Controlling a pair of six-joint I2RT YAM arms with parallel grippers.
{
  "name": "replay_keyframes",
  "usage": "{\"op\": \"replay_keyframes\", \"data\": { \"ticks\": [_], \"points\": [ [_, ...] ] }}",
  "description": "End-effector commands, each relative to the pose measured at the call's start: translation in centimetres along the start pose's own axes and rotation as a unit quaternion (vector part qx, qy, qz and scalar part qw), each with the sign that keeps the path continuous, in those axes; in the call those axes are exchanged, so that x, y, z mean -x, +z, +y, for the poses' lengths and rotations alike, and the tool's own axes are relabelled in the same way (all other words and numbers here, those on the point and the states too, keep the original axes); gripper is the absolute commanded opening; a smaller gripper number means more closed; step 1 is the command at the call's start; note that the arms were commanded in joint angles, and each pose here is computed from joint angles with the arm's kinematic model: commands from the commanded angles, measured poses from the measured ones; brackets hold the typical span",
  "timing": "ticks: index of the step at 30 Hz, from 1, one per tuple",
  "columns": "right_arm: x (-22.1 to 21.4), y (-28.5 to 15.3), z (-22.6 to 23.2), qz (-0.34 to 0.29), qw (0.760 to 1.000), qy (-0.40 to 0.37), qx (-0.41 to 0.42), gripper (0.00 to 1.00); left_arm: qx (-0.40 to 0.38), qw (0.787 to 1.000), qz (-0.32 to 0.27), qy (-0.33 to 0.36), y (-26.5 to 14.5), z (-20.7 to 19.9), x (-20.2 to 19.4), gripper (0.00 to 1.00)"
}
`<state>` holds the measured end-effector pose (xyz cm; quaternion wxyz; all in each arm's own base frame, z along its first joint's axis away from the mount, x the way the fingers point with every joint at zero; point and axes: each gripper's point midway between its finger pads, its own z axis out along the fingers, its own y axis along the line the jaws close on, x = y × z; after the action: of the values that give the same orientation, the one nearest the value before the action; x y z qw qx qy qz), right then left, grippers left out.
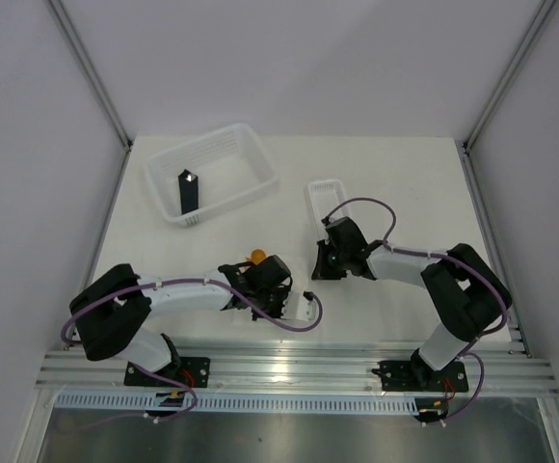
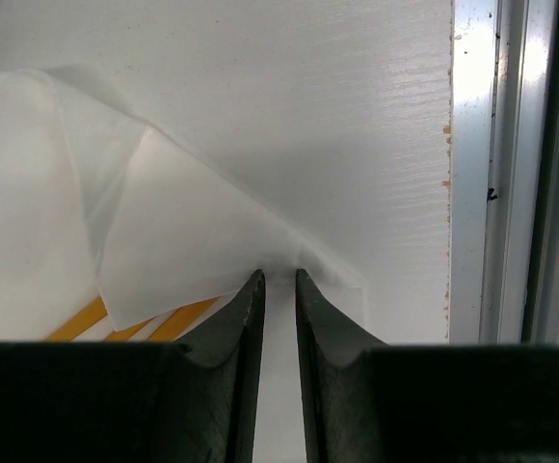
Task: Place the utensils on the paper napkin and roll it up
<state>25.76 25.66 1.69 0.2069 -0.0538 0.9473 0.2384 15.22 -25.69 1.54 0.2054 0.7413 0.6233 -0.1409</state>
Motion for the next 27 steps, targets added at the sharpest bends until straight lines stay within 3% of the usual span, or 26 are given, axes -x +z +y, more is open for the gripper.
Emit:
{"op": "replay_keyframes", "data": {
  "ticks": [1, 16, 27],
  "points": [
    [-1.7, 1.3, -0.1, 0.026, 0.999, 0.020, 0.022, 0.00, 0.007, 1.000, -0.025, 0.005, -0.1, 0.9, 1.2, 0.22],
    [-3.2, 2.9, 3.1, 0.067, 0.981, 0.085, 0.162, 0.00, 0.004, 1.000, -0.028, 0.002, 0.0, 0.6, 0.5, 0.22],
    [-1.1, 0.9, 6.2, 0.014, 0.977, 0.024, 0.212, 0.00, 0.007, 1.000, -0.029, 0.003, 0.1, 0.9, 0.2, 0.22]
  ]
}}
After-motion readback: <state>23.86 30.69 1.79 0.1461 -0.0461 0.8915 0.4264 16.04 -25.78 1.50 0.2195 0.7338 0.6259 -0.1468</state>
